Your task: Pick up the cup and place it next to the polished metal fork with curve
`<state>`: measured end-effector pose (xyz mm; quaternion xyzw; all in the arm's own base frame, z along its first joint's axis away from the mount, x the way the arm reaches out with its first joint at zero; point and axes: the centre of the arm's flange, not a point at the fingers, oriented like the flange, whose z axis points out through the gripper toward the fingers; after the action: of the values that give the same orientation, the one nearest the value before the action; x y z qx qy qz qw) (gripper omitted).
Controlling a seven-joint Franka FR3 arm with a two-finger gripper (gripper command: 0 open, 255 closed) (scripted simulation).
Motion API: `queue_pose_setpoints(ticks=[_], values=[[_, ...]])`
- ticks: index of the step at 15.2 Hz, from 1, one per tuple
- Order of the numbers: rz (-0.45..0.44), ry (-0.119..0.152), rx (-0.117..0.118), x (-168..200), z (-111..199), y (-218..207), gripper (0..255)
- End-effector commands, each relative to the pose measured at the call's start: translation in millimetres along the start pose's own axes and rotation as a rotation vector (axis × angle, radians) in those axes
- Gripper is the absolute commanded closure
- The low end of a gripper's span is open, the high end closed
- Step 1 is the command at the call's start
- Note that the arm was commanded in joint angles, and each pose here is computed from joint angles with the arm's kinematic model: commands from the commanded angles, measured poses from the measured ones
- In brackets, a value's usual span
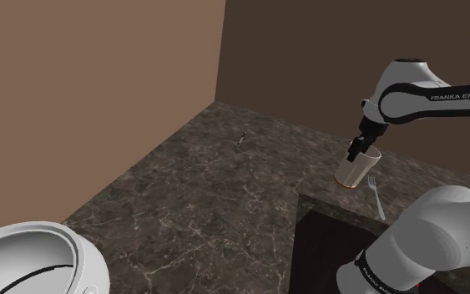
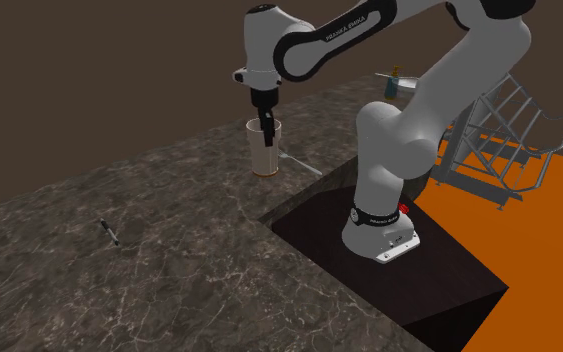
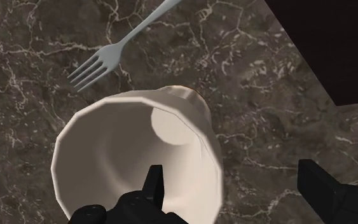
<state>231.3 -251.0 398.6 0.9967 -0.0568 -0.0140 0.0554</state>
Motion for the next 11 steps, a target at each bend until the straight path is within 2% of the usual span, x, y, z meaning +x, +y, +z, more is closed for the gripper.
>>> queue_pose_setpoints(ticks=[1,3,11], values=[[0.000,-0.001,0.001,0,-19,0,0],[0.000,-0.001,0.001,0,-43,0,0],[0.000,-0.001,0.001,0,-43,0,0]])
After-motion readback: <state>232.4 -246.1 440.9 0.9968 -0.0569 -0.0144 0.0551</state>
